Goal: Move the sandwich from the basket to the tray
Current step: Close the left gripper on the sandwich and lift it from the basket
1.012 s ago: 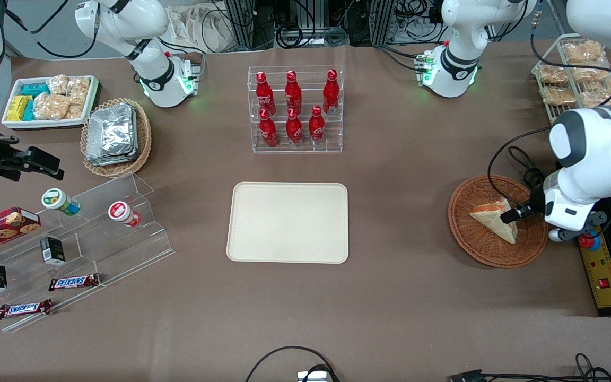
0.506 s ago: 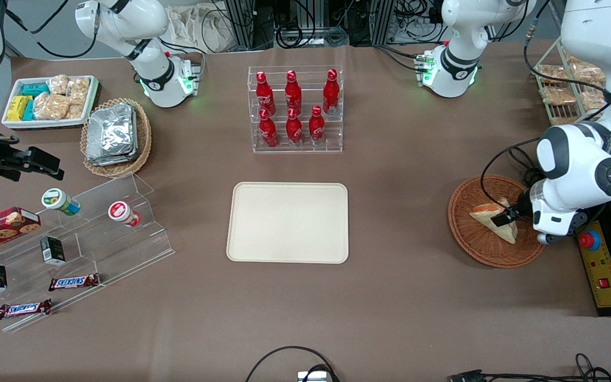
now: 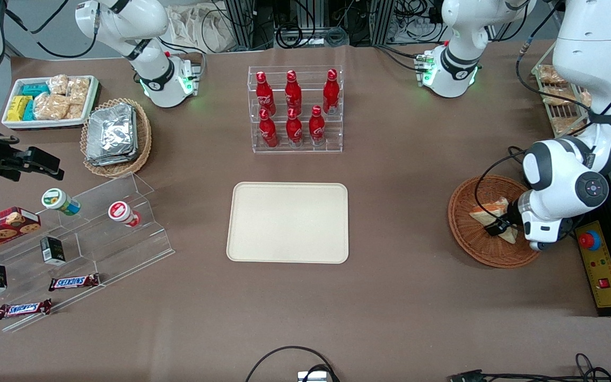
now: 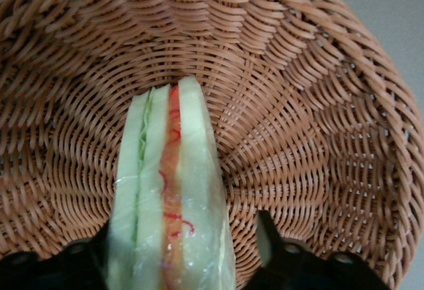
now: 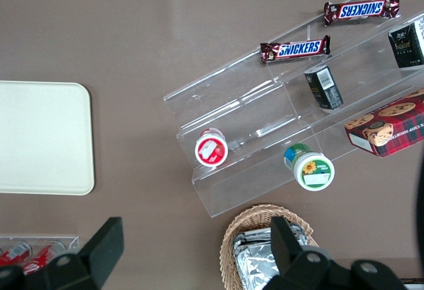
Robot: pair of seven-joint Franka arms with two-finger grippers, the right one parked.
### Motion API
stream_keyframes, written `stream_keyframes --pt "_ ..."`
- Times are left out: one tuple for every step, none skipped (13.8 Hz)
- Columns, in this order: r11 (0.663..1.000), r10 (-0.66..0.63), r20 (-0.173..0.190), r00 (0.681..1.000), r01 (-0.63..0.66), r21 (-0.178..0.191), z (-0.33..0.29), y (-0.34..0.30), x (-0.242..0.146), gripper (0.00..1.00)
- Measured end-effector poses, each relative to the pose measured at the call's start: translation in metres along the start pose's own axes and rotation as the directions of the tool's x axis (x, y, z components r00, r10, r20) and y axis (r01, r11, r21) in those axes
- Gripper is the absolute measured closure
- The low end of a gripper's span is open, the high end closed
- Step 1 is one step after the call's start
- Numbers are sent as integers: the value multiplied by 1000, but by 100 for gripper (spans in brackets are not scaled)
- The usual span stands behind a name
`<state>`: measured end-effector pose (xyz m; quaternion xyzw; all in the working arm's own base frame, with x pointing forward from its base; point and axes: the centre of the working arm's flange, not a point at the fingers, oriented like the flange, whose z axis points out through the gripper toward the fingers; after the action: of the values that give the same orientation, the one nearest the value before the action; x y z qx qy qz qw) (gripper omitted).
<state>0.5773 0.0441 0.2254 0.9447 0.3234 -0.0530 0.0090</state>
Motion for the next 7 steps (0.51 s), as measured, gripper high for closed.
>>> stream_keyframes --pt "1000 11 -9 1000 -11 -5 -4 2 1 32" --pt "1000 29 -17 999 -29 -10 -9 5 1 44" --pt "999 46 -25 999 -46 -15 -13 8 2 53" --pt "998 55 -34 998 -55 -21 -19 11 4 61" --pt "998 62 -31 998 -63 -20 -28 14 6 63" --pt "997 71 -18 997 -71 -12 -40 15 7 65" --pt "996 84 -5 996 -84 -6 -55 17 9 66"
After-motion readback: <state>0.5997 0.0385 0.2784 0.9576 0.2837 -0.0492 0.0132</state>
